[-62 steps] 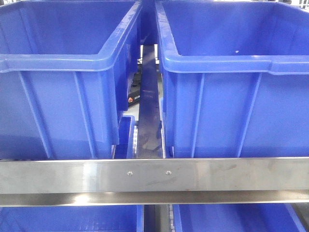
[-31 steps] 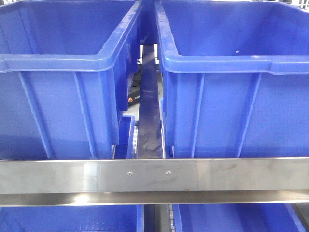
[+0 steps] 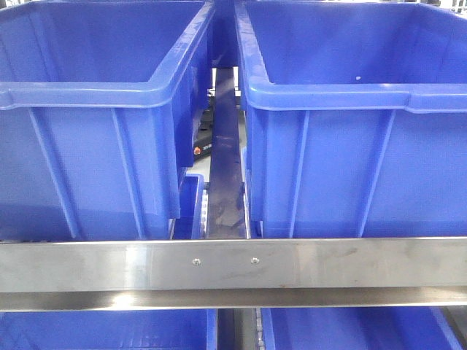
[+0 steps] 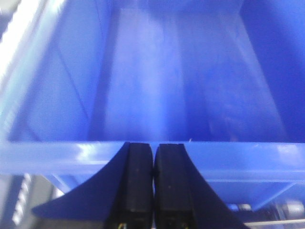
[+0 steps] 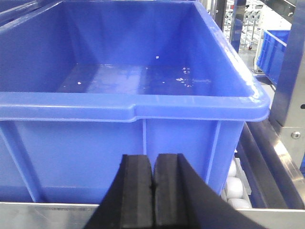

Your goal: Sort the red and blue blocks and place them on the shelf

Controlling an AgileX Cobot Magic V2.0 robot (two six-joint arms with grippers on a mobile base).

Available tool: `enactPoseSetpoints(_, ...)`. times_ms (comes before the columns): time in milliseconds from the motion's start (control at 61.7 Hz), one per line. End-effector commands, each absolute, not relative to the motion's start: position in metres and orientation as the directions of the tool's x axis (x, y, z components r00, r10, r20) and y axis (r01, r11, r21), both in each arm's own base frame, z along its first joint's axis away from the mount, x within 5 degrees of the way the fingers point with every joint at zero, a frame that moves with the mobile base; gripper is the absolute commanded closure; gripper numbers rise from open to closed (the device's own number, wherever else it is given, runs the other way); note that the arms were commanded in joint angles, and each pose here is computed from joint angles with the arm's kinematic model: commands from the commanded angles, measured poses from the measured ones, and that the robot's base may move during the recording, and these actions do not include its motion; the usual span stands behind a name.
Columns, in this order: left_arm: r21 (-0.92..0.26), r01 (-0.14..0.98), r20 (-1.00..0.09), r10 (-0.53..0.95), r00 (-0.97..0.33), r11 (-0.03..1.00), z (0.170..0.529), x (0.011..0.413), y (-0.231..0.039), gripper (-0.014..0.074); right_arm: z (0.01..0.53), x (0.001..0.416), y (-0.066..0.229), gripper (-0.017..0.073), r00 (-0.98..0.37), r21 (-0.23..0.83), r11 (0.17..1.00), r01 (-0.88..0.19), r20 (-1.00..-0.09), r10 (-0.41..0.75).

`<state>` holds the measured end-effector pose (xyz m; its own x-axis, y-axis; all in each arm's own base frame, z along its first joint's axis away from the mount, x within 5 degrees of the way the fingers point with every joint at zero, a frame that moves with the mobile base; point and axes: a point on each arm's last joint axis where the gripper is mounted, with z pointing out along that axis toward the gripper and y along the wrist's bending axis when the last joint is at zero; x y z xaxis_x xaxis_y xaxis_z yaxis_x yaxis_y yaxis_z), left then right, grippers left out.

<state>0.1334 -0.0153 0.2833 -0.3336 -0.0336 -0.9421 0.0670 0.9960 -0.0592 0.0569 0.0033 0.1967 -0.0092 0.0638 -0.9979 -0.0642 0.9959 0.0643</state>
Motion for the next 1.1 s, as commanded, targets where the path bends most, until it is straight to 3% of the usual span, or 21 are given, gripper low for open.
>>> enactPoseSetpoints(0, -0.039, 0.11, -0.98, -0.017, -0.198, 0.993, 0.297, 0.124, -0.016, 0.046, 0.213, 0.054, 0.004, 0.0504, 0.118, 0.057, 0.995, -0.078, -0.991, 0.066)
enactPoseSetpoints(211, -0.045, 0.142, -0.994, -0.03, -0.105, 0.989, 0.263, 0.092, -0.014, 0.046, 0.213, 0.054, 0.004, 0.0504, 0.118, 0.057, 0.995, -0.078, -0.991, 0.066)
enactPoseSetpoints(551, -0.152, 0.162, -0.988, -0.149, -0.034, 0.975, 0.206, 0.063, -0.01, 0.046, 0.213, 0.054, 0.004, 0.0504, 0.118, 0.057, 0.995, -0.078, -0.991, 0.066)
enactPoseSetpoints(729, -0.161, 0.171, -0.986, -0.168, 0.027, 0.972, 0.196, 0.055, -0.009, 0.046, 0.213, 0.054, 0.004, 0.0504, 0.118, 0.057, 0.995, -0.078, -0.991, 0.066)
enactPoseSetpoints(1086, -0.172, 0.169, -0.984, -0.178, 0.017, 0.97, 0.196, 0.056, -0.009, 0.046, 0.213, 0.054, 0.004, 0.0504, 0.118, 0.057, 0.995, -0.078, -0.991, 0.066)
